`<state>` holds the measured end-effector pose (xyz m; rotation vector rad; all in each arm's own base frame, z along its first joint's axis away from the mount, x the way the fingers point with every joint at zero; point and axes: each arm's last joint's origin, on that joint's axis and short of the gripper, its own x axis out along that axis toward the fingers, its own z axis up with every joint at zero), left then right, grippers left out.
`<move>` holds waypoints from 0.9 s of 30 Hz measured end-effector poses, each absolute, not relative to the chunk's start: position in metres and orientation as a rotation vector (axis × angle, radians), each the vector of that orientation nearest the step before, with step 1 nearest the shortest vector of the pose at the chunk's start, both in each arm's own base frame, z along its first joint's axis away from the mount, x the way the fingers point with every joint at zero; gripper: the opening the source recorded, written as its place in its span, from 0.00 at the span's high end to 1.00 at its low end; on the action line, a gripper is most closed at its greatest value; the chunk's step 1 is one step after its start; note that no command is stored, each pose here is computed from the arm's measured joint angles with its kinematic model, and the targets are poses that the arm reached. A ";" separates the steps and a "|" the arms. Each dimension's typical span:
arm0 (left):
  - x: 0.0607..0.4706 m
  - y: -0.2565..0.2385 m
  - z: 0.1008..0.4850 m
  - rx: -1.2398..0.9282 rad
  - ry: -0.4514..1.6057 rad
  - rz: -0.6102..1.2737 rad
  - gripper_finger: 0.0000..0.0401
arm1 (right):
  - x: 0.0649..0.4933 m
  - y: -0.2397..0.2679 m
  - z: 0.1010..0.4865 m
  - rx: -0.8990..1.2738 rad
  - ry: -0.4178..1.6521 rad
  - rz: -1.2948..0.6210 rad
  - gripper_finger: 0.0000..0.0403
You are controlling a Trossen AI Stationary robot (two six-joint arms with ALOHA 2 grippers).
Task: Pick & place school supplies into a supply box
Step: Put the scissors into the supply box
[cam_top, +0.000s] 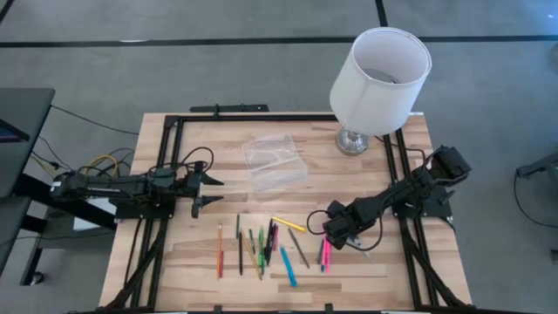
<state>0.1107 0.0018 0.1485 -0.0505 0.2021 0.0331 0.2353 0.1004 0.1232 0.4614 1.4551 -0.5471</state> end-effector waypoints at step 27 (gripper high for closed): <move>0.111 0.002 0.149 -0.020 0.200 0.050 0.45 | 0.234 0.098 0.132 0.348 1.388 -0.488 0.83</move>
